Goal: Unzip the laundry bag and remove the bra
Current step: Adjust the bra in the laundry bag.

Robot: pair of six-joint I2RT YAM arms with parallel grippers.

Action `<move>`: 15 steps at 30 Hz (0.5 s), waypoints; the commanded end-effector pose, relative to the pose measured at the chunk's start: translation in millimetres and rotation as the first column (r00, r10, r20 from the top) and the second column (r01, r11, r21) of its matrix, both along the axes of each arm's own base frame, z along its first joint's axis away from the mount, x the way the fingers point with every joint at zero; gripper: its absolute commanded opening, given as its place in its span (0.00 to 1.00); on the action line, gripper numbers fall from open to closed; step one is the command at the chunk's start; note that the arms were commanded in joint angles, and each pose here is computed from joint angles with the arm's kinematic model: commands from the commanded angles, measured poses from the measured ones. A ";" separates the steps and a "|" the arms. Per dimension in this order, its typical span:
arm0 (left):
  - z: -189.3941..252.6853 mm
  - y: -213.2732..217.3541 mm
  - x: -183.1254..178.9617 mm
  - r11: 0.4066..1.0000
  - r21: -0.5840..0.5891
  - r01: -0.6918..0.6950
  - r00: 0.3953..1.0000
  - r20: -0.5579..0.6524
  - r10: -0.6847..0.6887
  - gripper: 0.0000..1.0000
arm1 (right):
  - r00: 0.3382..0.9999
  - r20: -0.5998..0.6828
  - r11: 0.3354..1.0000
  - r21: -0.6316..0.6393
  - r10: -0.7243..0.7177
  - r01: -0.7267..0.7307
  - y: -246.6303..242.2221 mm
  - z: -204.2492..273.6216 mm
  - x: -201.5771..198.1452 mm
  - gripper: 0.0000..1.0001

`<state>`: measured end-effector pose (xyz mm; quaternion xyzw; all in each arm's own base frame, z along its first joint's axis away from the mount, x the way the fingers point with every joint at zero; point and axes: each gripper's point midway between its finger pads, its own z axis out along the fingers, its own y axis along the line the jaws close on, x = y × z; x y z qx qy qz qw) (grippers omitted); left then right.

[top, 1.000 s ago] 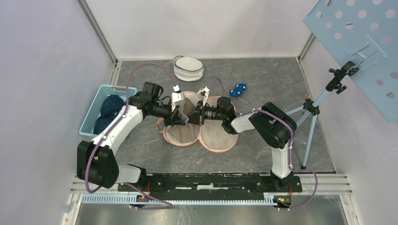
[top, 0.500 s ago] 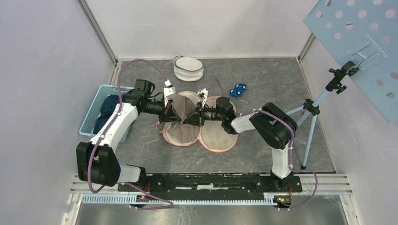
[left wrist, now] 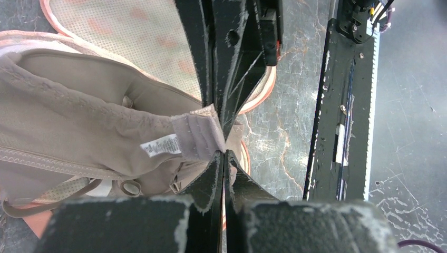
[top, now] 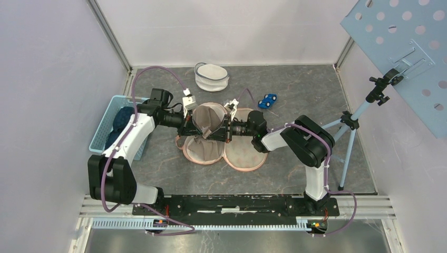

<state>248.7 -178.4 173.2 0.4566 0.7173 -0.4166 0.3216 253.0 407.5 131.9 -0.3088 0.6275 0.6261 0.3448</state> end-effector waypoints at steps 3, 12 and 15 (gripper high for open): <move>8.7 -2.1 8.1 1.000 -0.027 0.014 0.999 0.039 -0.013 0.02 | 0.994 0.091 0.991 0.114 0.057 -0.067 3.2 43.1 -11.0 0.00; -6.1 1.9 21.2 0.999 0.016 -0.047 0.998 0.032 0.046 0.02 | 0.992 0.109 0.997 0.041 0.062 -0.066 7.6 28.3 -12.1 0.00; -13.7 4.0 28.6 0.996 0.033 -0.086 0.996 0.031 0.085 0.02 | 0.993 0.109 0.999 -0.023 0.044 -0.042 4.4 11.2 -9.5 0.00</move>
